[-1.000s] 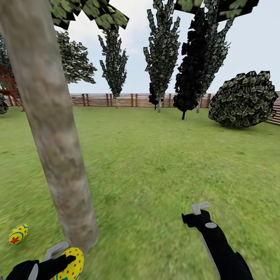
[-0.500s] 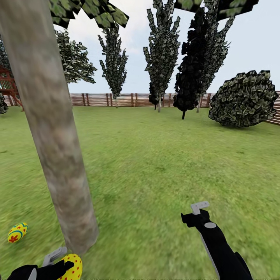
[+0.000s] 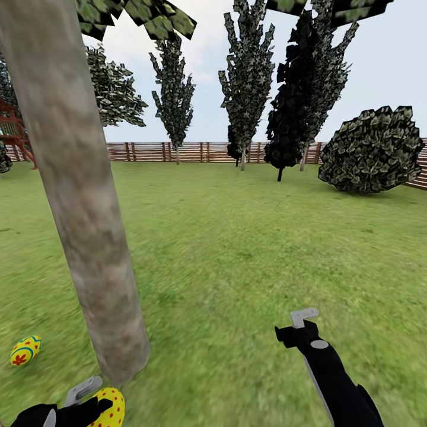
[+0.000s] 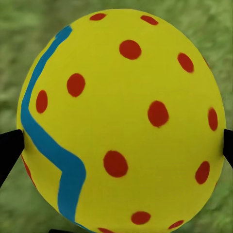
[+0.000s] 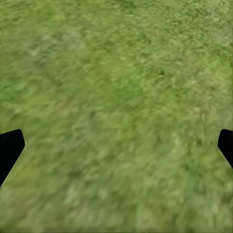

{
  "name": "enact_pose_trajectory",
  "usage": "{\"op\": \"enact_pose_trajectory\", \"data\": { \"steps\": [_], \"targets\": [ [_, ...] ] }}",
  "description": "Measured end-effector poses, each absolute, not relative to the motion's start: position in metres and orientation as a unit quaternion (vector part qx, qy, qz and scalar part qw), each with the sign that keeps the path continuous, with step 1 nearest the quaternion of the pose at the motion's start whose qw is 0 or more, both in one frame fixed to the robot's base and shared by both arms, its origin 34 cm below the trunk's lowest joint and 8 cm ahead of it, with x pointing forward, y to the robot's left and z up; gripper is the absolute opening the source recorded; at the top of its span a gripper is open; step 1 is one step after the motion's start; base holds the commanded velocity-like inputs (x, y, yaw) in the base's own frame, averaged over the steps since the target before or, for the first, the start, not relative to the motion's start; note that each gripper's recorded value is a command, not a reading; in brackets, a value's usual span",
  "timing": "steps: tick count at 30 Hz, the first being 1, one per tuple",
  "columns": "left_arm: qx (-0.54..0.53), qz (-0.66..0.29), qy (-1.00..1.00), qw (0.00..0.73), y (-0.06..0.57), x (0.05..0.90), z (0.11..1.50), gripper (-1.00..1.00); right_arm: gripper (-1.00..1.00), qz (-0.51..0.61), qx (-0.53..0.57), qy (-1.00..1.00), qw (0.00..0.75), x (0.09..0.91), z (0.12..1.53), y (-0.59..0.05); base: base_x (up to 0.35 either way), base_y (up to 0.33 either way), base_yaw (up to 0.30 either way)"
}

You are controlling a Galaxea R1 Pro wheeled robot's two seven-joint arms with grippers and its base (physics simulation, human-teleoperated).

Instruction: Take the three Easter eggs out of the wicker basket on the lawn in the garden, then place them on the lawn next to a single tree (choose any tree) so that all three eggs are next to the same tree and none are left in the basket.

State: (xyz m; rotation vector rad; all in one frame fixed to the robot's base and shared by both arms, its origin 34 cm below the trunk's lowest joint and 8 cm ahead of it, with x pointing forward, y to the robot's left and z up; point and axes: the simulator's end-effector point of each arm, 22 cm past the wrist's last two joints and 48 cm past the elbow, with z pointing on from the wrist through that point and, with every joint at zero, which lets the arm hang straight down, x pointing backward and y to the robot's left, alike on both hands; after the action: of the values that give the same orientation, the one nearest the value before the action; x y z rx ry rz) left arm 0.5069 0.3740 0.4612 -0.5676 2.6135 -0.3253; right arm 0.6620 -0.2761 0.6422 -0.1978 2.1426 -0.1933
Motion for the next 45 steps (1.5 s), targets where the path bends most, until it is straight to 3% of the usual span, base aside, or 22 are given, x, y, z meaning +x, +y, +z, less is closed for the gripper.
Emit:
{"op": "enact_pose_trajectory", "data": {
  "steps": [14, 45],
  "targets": [
    [-0.209, -0.109, 0.947, 0.220, 0.376, 0.500, 0.430, -1.00, 1.00, -0.077, -0.084, 0.878, 0.466, 0.654, 0.606, -0.273, 0.153, 0.000, 0.000],
    [-0.210, -0.111, 0.946, 0.220, 0.374, 0.485, 0.362, -1.00, 1.00, -0.074, -0.086, 0.886, 0.450, 0.634, 0.522, -0.271, 0.048, 0.000, 0.000]
  ]
}}
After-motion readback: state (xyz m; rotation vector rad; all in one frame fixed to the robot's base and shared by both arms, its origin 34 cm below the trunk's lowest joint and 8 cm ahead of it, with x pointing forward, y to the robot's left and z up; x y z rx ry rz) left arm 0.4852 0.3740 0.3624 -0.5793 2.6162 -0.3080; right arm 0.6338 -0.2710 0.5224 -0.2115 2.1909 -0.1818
